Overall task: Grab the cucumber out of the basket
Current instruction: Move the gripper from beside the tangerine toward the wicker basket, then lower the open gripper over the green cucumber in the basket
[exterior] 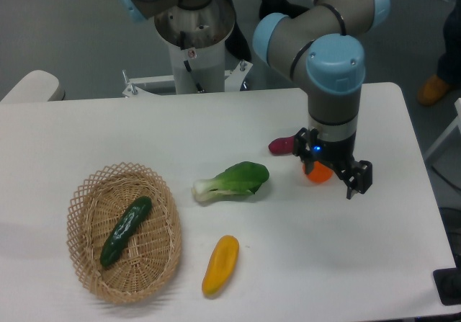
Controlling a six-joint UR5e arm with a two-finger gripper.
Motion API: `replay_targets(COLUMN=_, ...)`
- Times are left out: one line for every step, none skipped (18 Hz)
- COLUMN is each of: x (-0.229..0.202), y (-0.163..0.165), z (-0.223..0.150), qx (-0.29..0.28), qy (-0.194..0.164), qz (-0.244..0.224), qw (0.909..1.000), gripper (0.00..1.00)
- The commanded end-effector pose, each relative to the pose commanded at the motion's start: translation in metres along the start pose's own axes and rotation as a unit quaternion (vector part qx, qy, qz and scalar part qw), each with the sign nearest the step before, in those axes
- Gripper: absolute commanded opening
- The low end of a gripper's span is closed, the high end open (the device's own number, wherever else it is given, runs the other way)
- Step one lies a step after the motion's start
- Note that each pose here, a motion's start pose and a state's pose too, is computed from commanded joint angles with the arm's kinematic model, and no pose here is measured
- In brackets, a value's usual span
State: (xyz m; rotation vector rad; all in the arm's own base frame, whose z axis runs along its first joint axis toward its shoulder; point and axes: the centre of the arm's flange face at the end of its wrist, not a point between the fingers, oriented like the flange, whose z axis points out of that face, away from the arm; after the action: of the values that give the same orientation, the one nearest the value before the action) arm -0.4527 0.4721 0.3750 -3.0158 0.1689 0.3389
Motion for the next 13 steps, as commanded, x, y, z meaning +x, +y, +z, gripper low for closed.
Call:
replay_targets(x=0.009, y=-0.011, z=-0.001, qx=0.002, qy=0.002, qz=-0.023, qw=0.9997, gripper=1.00)
replay_targets(x=0.021, y=-0.023, z=-0.003, qx=0.002, qy=0.003, qz=-0.053, qw=0.9986, gripper=1.00)
replay_targets(x=0.034, y=-0.036, z=-0.006, qx=0.005, qy=0.003, qz=-0.086, qw=0.9963, gripper=1.00)
replay_targets(x=0.047, y=-0.048, z=-0.007, qx=0.008, qy=0.004, qz=-0.112, qw=0.9937, gripper=1.00)
replay_targets(x=0.060, y=-0.059, z=-0.007, qx=0.009, qy=0.008, qz=-0.125, qw=0.9921, gripper=1.00)
replay_targets(x=0.074, y=-0.070, z=-0.006, qx=0.009, qy=0.012, qz=-0.133, qw=0.9910, gripper=1.00)
replay_targets(x=0.088, y=-0.079, z=-0.006, qx=0.009, qy=0.015, qz=-0.139, qw=0.9901, gripper=1.00)
replay_targets(x=0.101, y=-0.086, z=-0.004, qx=0.009, qy=0.020, qz=-0.142, qw=0.9896, gripper=1.00)
replay_targets(x=0.115, y=-0.092, z=-0.003, qx=0.009, qy=0.026, qz=-0.142, qw=0.9895, gripper=1.00)
replay_targets(x=0.137, y=-0.100, z=0.004, qx=0.002, qy=0.034, qz=-0.133, qw=0.9905, gripper=1.00)
replay_targets(x=0.157, y=-0.107, z=0.010, qx=-0.003, qy=0.039, qz=-0.124, qw=0.9915, gripper=1.00)
replay_targets(x=0.174, y=-0.113, z=0.014, qx=-0.007, qy=0.045, qz=-0.120, qw=0.9918, gripper=1.00)
replay_targets(x=0.192, y=-0.117, z=0.022, qx=-0.013, qy=0.054, qz=-0.119, qw=0.9913, gripper=1.00)
